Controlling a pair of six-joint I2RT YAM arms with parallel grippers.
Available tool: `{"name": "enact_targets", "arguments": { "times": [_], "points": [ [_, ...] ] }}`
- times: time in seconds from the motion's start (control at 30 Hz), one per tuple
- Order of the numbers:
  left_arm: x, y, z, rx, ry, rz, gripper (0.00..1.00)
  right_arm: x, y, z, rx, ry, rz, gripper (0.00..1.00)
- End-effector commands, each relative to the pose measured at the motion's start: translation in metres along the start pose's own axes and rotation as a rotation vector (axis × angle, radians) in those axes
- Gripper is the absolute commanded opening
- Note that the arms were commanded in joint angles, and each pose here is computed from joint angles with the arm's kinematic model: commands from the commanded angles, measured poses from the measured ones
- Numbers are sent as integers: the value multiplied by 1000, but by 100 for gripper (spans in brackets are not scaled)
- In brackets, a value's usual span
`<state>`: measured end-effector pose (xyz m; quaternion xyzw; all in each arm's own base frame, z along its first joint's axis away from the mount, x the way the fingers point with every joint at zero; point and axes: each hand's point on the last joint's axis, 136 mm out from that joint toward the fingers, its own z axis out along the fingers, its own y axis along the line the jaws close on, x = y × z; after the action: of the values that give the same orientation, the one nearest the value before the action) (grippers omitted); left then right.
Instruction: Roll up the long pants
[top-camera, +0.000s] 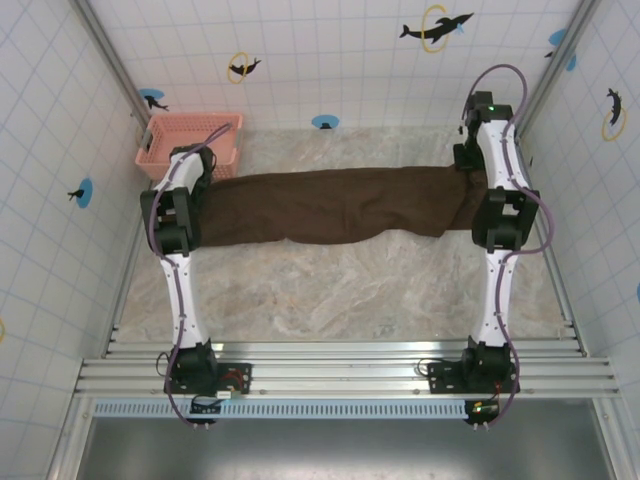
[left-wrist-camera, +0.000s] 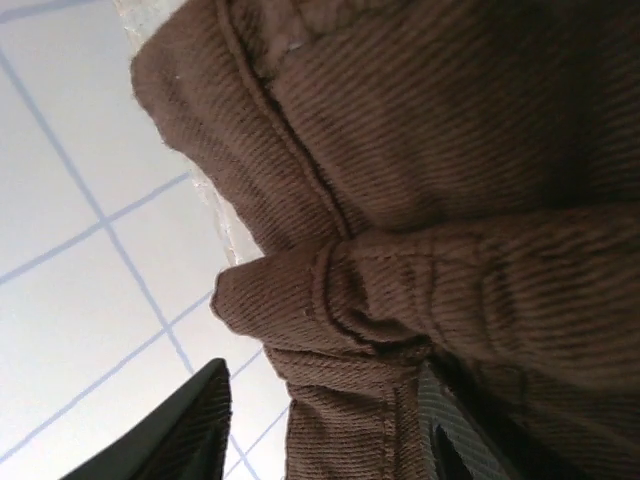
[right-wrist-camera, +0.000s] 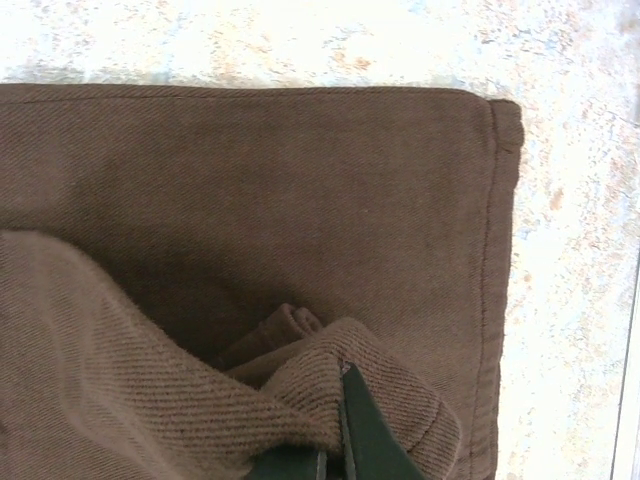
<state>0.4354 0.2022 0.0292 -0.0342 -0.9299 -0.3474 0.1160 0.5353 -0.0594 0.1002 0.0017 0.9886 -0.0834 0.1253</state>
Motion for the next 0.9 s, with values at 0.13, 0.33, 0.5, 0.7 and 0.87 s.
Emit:
{"name": "enact_targets", "arguments": {
  "times": [0.13,0.33,0.5,0.7,0.87],
  "points": [
    [13,-44,36,189,110,62,32,13,-3,-34,17,14,-6,1],
    [47,-46,43,186,183,98,36,49,-23,-38,47,126,-10,0],
    [85,-38,52,195,233,96,37,85,-43,-55,53,194,-18,0],
    [112,-19,57,187,254,95,37,110,-65,-88,61,173,-5,0],
    [119,3,48,166,224,49,37,133,-69,-127,12,110,19,0]
  ]
}}
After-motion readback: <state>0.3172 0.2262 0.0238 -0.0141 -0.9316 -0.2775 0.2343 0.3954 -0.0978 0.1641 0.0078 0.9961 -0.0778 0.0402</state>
